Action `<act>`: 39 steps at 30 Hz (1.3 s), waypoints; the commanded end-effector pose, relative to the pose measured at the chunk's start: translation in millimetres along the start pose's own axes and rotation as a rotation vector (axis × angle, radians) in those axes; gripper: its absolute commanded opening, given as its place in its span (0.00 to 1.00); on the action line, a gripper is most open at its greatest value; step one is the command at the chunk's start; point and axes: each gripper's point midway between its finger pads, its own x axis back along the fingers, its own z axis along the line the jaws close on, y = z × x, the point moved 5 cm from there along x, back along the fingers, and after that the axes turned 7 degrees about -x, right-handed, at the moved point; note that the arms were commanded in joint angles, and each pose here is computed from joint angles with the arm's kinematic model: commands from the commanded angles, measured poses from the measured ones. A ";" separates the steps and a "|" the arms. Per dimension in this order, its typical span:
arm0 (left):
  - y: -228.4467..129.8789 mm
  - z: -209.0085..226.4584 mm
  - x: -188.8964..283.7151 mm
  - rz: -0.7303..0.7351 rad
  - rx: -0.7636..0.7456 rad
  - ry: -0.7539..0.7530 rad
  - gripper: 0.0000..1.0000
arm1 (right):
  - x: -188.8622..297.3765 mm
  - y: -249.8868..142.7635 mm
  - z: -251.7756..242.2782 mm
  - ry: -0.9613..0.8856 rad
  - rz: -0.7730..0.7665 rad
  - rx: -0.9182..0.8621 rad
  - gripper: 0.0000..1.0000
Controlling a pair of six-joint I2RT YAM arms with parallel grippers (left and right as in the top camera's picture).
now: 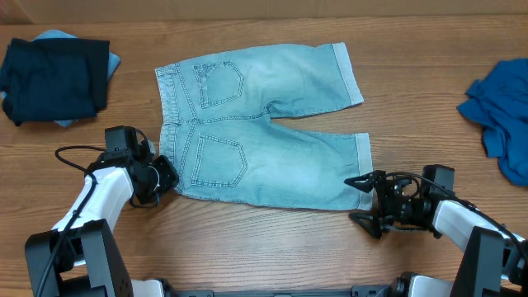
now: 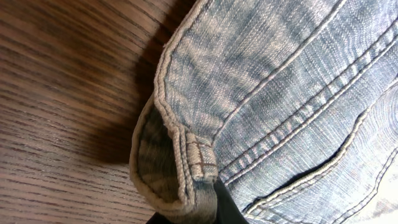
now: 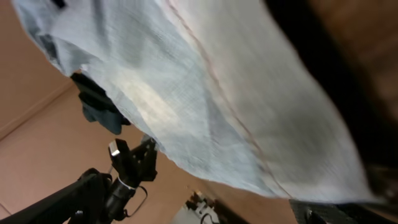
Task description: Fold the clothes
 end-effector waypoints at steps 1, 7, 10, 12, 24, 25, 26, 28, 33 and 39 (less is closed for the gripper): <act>-2.7 -4.6 -2.5 0.020 -0.026 -0.052 0.05 | -0.9 18.3 -12.4 -0.082 -0.122 0.030 1.00; -2.3 -5.5 -2.4 0.018 -0.027 -0.059 0.05 | 3.5 30.4 4.3 -0.071 -0.174 0.119 0.99; -2.4 -5.5 -2.4 0.019 -0.027 -0.059 0.05 | 5.9 34.6 6.6 -0.094 -0.199 0.142 0.99; -2.3 -5.6 -2.4 0.018 -0.027 -0.060 0.05 | 8.2 38.5 8.0 -0.118 -0.225 0.152 0.99; -1.6 -5.7 -2.4 0.015 -0.028 -0.060 0.05 | 12.0 44.6 17.1 -0.137 -0.249 0.281 0.90; -1.7 -5.7 -2.4 0.015 -0.028 -0.060 0.05 | 11.9 44.1 16.3 -0.140 -0.247 0.277 0.78; -1.7 -5.7 -2.4 0.015 -0.028 -0.060 0.05 | 11.9 43.6 15.6 -0.143 -0.244 0.273 0.67; -1.8 -5.8 -2.4 0.016 -0.028 -0.061 0.05 | 11.9 42.9 14.0 -0.149 -0.241 0.265 0.52; -1.9 -6.5 -2.4 0.017 -0.028 -0.067 0.05 | 11.6 40.1 10.3 -0.162 -0.228 0.245 0.15; -2.3 -10.2 1.3 0.014 -0.083 -0.089 0.04 | 12.7 38.7 11.4 -0.161 -0.228 0.257 0.04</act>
